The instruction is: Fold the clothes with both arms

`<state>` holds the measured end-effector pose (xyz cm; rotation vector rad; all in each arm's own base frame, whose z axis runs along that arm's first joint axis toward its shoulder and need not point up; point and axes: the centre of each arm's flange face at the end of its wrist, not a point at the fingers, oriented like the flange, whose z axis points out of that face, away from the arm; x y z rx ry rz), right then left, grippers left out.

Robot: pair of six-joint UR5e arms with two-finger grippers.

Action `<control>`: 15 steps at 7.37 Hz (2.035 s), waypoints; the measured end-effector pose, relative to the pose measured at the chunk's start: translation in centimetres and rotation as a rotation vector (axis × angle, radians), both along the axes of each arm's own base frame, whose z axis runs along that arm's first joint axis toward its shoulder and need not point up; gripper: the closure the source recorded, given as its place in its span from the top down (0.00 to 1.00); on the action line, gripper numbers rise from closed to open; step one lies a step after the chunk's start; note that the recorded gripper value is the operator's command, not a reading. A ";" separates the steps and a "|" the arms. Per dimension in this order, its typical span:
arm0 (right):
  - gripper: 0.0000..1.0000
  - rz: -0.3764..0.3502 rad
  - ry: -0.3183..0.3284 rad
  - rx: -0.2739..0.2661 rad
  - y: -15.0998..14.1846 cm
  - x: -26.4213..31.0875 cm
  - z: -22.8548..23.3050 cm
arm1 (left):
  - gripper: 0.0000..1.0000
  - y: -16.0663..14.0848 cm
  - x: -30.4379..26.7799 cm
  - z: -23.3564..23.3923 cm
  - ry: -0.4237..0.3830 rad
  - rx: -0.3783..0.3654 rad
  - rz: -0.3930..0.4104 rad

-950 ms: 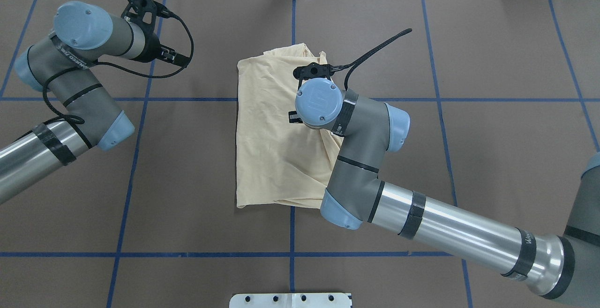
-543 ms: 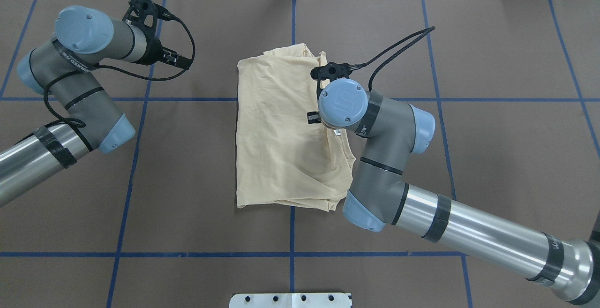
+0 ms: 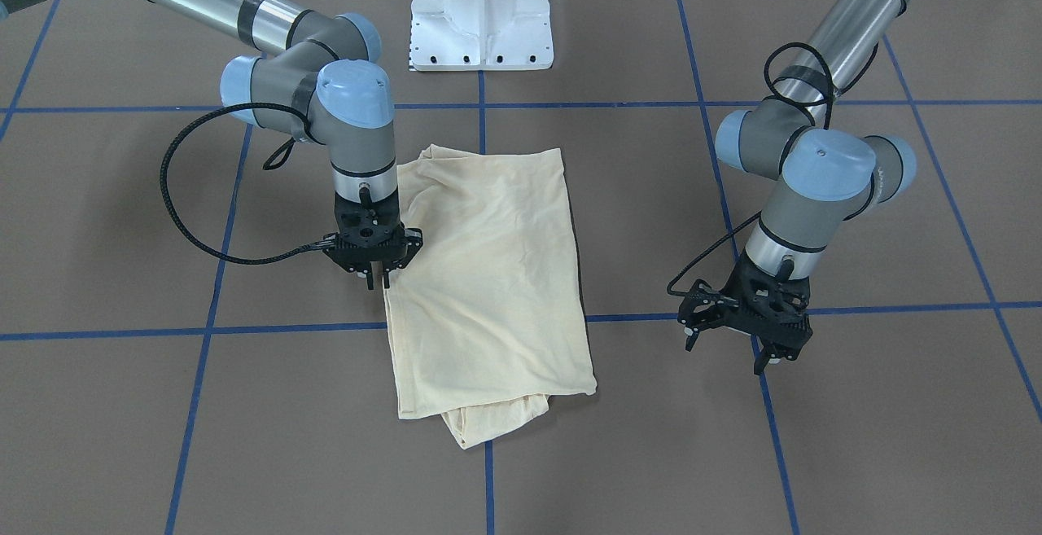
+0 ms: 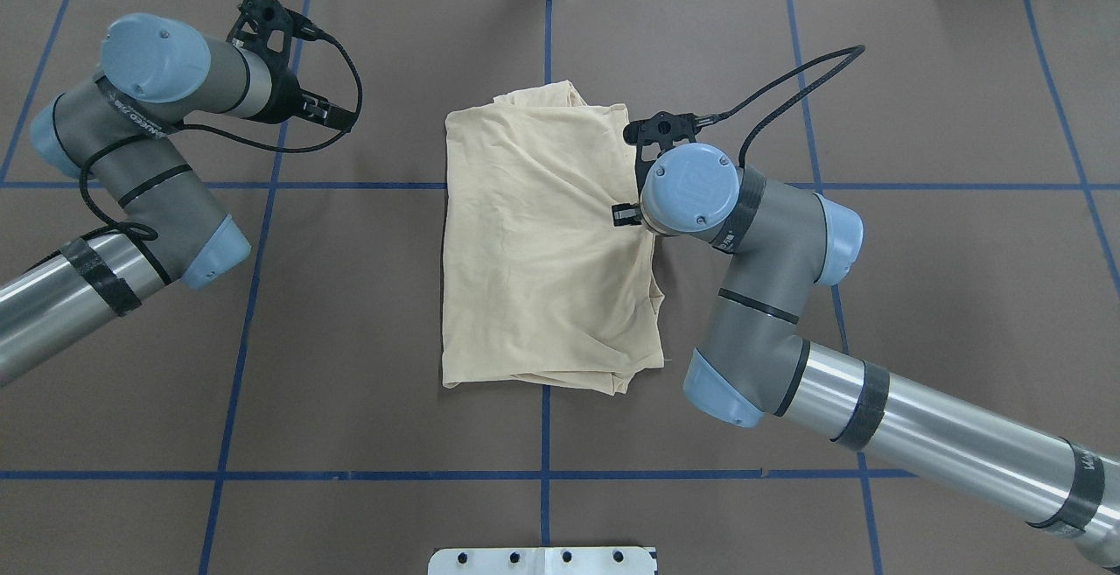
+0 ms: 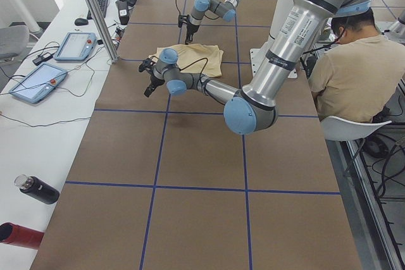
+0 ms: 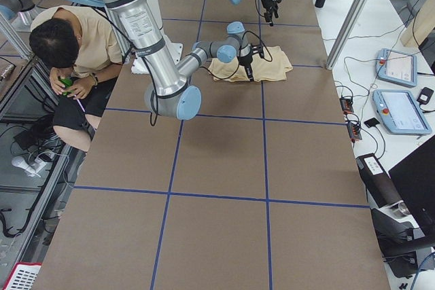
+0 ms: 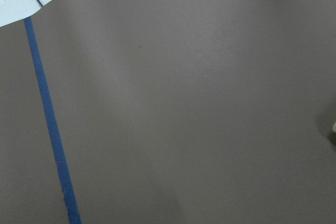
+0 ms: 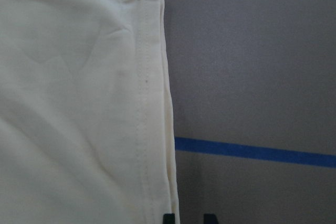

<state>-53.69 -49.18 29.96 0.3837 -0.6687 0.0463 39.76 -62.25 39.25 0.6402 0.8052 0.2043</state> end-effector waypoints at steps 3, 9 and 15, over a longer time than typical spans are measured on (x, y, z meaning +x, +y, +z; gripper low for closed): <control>1.00 0.021 -0.083 -0.005 -0.2 4.9 -2.2 | 1.00 1.2 0.3 -2.5 0.076 -0.044 -0.025; 1.00 0.128 -0.300 -0.069 9.1 16.8 3.1 | 1.00 22.3 9.1 -9.1 0.352 -0.342 -0.019; 1.00 0.148 -0.364 -0.098 11.3 17.3 5.6 | 0.53 30.3 14.5 -10.0 0.300 -0.475 0.000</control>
